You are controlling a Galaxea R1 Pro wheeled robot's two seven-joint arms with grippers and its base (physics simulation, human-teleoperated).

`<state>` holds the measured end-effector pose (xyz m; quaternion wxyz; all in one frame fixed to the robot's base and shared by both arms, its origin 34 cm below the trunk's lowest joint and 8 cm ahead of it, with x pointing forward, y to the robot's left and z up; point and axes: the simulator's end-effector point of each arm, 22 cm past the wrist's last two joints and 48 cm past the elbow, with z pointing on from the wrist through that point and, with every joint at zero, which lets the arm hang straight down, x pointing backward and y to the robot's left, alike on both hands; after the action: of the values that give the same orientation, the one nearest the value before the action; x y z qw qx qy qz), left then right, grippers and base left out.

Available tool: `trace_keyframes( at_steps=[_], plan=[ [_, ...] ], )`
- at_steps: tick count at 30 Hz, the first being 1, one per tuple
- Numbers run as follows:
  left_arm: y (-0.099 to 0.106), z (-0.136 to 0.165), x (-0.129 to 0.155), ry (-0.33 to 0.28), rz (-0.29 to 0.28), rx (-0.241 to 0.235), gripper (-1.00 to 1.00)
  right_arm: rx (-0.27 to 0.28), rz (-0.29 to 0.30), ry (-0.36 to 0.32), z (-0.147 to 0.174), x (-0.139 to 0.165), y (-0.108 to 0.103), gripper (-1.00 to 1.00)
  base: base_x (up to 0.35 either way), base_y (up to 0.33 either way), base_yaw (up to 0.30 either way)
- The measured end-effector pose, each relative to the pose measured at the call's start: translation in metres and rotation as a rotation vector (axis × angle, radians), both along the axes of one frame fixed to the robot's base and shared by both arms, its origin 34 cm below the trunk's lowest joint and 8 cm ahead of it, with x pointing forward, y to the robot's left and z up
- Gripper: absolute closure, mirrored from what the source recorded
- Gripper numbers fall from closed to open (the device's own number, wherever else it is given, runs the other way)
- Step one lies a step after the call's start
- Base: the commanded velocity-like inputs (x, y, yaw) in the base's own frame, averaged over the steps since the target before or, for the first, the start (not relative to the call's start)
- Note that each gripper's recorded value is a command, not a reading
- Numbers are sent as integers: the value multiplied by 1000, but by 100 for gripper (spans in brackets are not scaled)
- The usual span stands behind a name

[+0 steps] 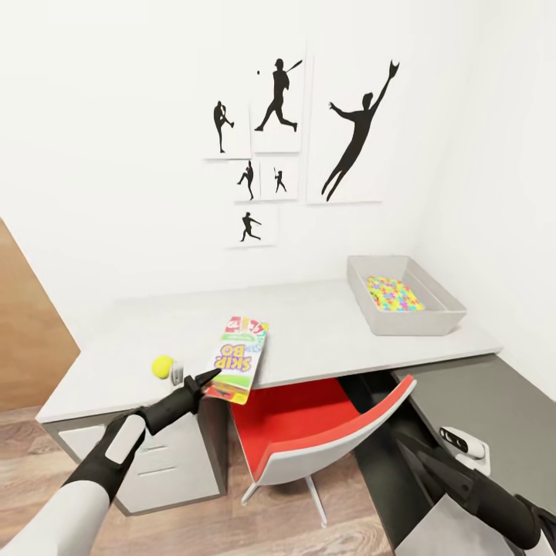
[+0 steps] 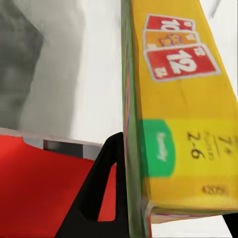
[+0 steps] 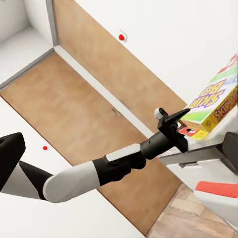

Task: Put all the toys in the child's room - the three board games (two on the bed and one on the table), the two jigsaw puzzles on the table, and the tennis ball on the table - inside the toy box on the table in the child's room.

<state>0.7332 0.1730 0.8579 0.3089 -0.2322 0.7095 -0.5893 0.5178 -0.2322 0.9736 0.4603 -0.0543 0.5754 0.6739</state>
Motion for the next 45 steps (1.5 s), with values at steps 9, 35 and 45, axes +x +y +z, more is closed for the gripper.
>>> trace_keyframes(
  at_steps=[9, 35, 45],
  plan=[
    [2, 69, -9, -73, -149, -9, 100, -17, -23, 32, 5, 6, -1, -100, 0, 0, 0],
    [121, 192, -68, -243, -296, -76, 100, -162, -175, 155, -1, 34, -14, -100, 0, 0, 0],
    [155, 230, -89, -303, -311, -107, 100, -165, -176, 160, 9, 32, -13, -100, 0, 0, 0]
  ],
)
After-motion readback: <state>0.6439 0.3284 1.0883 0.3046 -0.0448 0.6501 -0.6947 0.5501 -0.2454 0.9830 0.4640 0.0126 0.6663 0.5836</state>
